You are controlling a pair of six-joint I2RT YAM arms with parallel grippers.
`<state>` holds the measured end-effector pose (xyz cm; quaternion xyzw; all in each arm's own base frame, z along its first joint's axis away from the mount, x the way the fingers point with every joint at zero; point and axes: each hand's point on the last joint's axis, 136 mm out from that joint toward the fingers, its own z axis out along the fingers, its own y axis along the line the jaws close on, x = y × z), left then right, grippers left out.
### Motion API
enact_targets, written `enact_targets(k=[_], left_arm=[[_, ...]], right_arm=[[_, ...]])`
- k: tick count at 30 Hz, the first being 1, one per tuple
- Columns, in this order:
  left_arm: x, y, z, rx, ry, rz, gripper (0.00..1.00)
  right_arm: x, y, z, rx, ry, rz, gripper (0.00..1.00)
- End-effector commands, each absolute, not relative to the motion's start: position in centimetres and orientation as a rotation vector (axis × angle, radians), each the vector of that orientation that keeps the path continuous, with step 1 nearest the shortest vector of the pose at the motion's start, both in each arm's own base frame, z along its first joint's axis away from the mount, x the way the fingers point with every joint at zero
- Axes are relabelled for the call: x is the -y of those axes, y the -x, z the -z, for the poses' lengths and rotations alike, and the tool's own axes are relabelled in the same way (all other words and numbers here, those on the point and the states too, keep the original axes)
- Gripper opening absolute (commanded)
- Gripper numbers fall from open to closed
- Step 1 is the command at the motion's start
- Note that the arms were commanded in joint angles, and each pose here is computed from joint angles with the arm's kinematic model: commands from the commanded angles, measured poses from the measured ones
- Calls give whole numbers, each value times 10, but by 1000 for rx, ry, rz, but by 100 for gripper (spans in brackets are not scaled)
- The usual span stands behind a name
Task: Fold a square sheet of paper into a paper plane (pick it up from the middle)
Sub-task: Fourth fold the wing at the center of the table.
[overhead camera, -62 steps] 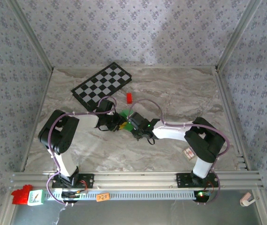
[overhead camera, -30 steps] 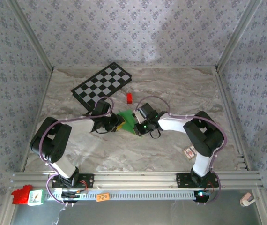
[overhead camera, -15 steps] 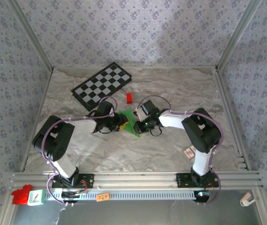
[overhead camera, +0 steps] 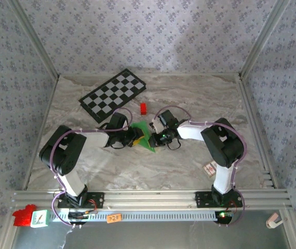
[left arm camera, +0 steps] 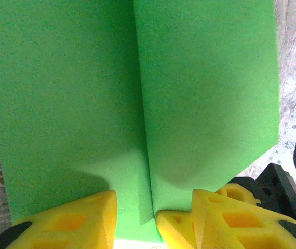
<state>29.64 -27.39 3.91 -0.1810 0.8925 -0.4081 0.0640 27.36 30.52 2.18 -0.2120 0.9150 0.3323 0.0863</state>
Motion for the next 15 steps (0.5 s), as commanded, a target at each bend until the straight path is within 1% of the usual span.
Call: enact_targets(k=[1,9,15], left_arm=[[284,-303,-49,-2679,463,1259,44],[278,-298,-40,-2730,484,1178,48],[273,-293,-30,-2786,525,1100,49]], right_arm=[[-302,-270,-13,-2785,600,-987,11],[-303,-270,-12,-2794,594,-991,12],[-302,-269,-10,-2801,589,-992,11]])
